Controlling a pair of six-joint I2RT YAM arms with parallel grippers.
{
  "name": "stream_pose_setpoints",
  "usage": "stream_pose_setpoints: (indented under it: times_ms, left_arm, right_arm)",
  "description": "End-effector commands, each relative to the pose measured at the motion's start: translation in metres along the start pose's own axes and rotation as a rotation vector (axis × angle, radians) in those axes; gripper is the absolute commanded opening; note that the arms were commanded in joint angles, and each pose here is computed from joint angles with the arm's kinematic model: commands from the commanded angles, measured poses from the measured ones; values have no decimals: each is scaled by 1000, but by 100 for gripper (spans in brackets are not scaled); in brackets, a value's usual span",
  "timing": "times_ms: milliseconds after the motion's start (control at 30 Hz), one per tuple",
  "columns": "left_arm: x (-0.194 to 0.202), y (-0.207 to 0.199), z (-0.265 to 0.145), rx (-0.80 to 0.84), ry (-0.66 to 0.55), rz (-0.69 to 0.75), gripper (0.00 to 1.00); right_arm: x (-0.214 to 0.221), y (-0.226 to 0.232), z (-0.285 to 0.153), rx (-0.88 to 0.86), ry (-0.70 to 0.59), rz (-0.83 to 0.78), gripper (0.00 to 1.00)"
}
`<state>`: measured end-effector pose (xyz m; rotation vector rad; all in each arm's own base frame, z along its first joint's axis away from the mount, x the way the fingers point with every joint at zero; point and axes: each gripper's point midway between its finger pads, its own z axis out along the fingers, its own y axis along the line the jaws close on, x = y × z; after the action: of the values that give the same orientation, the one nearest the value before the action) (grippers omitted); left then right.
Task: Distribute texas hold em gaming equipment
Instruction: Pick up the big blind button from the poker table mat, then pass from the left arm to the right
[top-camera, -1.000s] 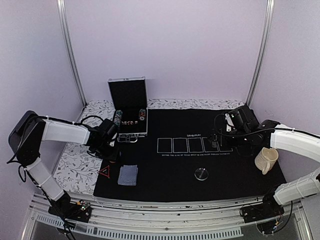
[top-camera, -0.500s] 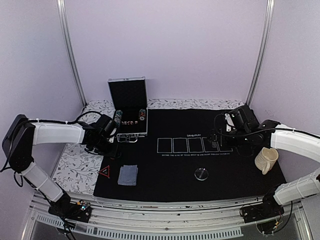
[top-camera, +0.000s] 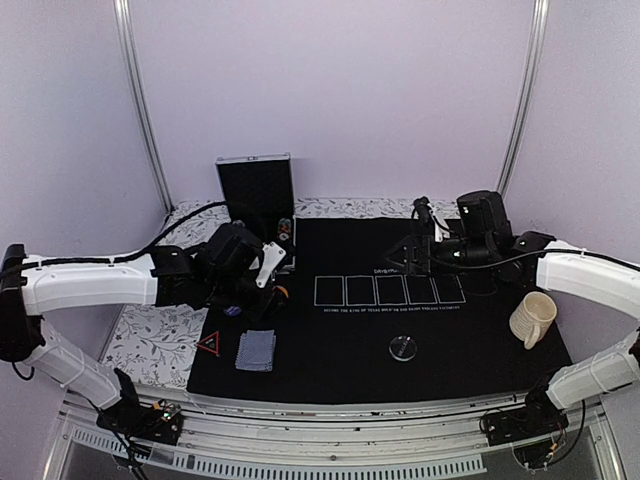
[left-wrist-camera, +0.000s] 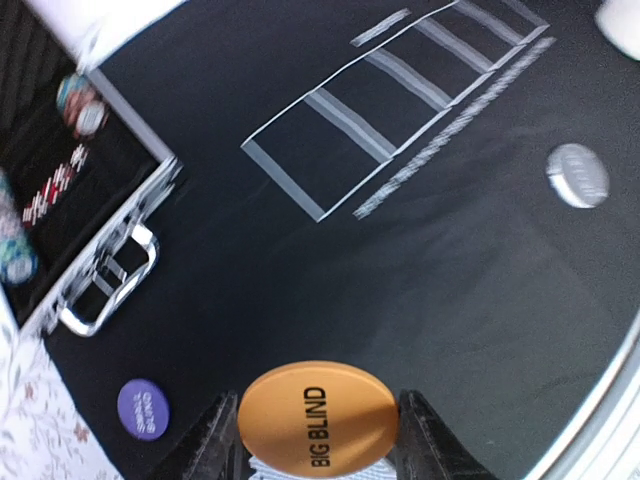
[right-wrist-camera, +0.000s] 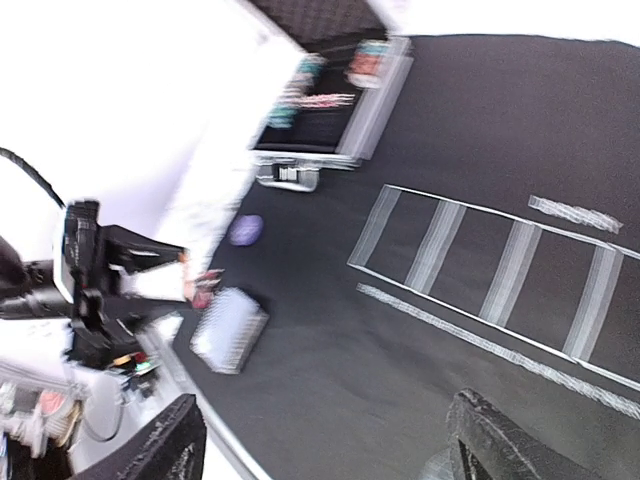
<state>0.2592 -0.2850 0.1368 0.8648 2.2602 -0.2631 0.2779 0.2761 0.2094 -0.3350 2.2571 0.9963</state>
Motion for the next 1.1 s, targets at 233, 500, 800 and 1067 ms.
stream_pose_setpoints:
  times_ms: [233,500,800,1067]
  left_arm:
    - [-55,-48,-59,33,-368,250,37]
    - [-59,-55,-71,1,-430,302,37]
    - [-60,-54,-74,-27,-449,314,37]
    - [-62,-54,-69,-45,-443,322,37]
  right_arm:
    - [-6,111,48,-409,77,-67,69]
    - [14,147,85,-486,168,-116,62]
    - [16,163,103,-522,202,-122,47]
    - [24,163,111,-522,226,-112,35]
